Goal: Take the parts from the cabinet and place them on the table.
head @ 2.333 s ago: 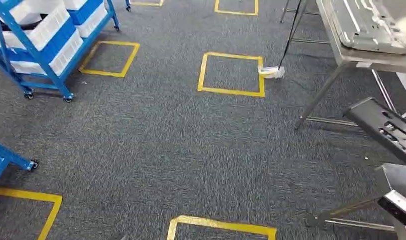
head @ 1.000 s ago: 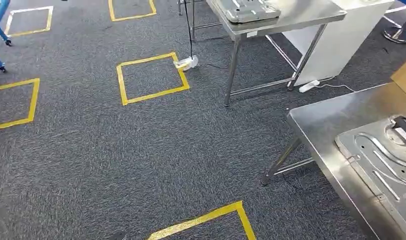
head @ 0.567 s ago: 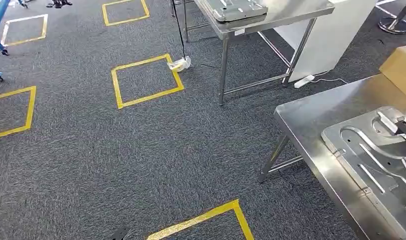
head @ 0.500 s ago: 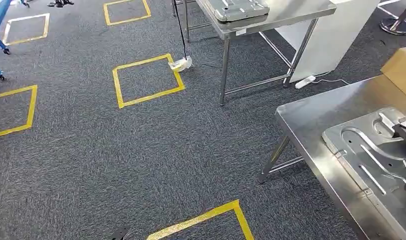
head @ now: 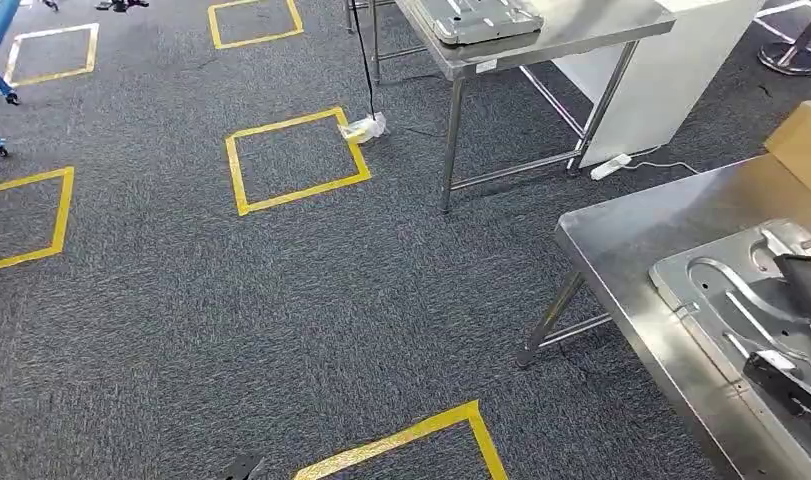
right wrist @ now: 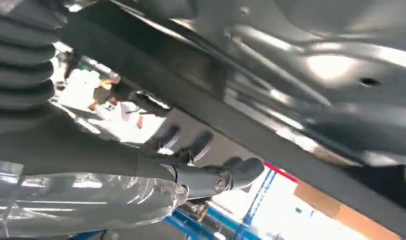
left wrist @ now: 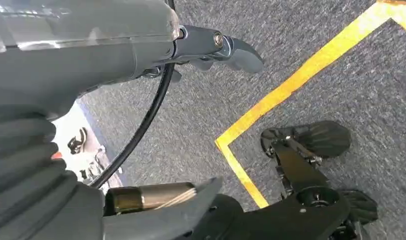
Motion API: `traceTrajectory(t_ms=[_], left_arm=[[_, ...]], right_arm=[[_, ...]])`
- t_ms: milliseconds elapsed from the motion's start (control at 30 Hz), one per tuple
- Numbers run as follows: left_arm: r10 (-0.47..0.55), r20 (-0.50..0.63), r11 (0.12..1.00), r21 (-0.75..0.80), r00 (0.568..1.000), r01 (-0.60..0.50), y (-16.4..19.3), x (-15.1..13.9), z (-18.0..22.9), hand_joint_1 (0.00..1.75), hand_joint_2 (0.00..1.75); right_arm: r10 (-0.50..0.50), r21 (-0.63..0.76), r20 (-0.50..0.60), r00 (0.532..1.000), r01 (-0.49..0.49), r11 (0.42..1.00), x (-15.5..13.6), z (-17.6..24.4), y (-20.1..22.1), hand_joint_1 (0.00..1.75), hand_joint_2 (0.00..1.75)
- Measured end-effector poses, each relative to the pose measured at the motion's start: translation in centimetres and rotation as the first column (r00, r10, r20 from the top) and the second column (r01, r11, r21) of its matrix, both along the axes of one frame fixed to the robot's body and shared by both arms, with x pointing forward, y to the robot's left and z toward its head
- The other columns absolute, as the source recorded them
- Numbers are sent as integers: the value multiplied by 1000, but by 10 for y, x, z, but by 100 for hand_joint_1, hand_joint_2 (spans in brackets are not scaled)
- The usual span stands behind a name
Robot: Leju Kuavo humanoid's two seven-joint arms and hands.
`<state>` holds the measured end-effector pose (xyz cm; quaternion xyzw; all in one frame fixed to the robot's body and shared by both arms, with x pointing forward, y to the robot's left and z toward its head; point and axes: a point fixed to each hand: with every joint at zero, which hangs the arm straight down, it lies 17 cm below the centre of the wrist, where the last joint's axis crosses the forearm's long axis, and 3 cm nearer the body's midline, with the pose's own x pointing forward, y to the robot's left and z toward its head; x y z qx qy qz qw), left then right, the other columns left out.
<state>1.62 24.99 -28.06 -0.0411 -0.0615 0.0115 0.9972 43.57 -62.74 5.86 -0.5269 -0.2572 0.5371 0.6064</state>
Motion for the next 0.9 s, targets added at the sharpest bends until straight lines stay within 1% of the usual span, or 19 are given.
traceTrajectory(t_ms=[100,200,267,333,467,500,600,700,900], left_arm=[[11,-3,1000,-7,1000,-11,-2,0,0,0,0],[19,-6,1000,-15,1000,-19,-4,-2,1,0,0],[21,-8,1000,-20,1000,-21,-6,-3,1,0,0],[24,-8,999,-22,1000,-24,-8,-3,1,0,0],[25,-10,999,-26,1000,-25,-10,-5,1,0,0],[24,-11,999,-26,1000,-25,-11,-6,1,0,0],[15,-12,1000,-25,1000,-16,-11,-8,1,0,0],[8,-11,1000,-26,1000,-8,-13,-7,1,0,0],[-7,-32,1000,-10,999,7,-10,-16,0,0,0]], right_arm=[[51,71,47,998,-54,996,17,7,27,0,0],[120,83,135,984,-132,988,39,34,58,0,0],[184,36,221,958,-197,980,54,65,81,0,0],[241,-11,279,930,-247,969,63,89,102,0,0],[337,-62,367,867,-339,939,72,127,141,0,0],[366,-64,387,847,-371,926,73,134,152,0,175],[443,-62,425,789,-463,884,73,149,188,0,175],[504,-82,451,737,-528,845,67,158,214,0,175],[596,-84,435,675,-629,773,37,131,262,0,175]])
